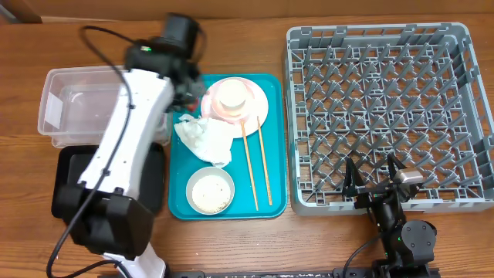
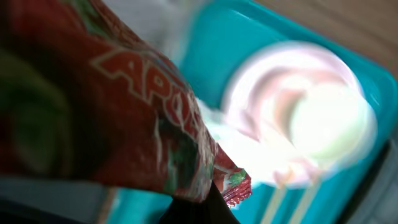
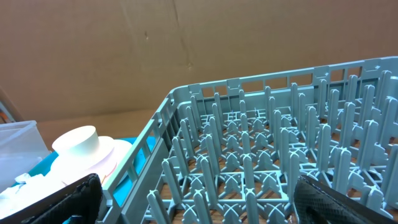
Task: Sort waste into correct bins and load items into the dishwasher
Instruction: 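Grasp the red wrapper with the left gripper and drop it in the clear bin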
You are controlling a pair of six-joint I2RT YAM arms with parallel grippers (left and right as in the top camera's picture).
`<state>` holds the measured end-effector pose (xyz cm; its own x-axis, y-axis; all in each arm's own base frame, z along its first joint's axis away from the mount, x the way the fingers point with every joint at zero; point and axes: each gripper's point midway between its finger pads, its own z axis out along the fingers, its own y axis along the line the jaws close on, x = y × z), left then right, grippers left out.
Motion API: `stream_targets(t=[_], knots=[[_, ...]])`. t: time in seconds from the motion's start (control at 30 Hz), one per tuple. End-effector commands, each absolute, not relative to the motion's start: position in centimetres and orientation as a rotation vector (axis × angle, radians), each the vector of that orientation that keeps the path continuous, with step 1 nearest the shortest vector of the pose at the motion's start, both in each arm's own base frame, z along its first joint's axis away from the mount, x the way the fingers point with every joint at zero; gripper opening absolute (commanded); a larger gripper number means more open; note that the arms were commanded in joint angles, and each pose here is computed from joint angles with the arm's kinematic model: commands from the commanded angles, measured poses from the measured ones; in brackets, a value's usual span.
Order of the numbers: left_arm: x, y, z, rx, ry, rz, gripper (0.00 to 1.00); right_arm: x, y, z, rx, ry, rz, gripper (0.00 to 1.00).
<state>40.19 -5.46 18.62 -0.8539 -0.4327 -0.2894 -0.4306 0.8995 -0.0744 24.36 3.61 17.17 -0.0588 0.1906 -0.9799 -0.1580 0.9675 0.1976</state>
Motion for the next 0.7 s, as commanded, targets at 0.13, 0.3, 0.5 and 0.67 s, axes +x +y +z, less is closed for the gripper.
stream_targets(t=[0.13,0.3,0.5,0.67], knots=[[41.1,6.4,16.7,-0.997,2.676,0.136,0.04,24.4,3.6,17.0,0.027,1.599,0.287,1.0],[41.7,10.8,13.1,-1.151,2.668,0.158,0.04,24.4,3.6,17.0,0.027,1.599,0.287,1.0],[42.1,12.4,8.4,-1.224,2.725,0.182,0.05,24.4,3.6,17.0,0.027,1.599,0.287,1.0],[42.3,13.2,7.1,-1.222,2.745,0.173,0.44,24.4,3.6,17.0,0.027,1.599,0.287,1.0]])
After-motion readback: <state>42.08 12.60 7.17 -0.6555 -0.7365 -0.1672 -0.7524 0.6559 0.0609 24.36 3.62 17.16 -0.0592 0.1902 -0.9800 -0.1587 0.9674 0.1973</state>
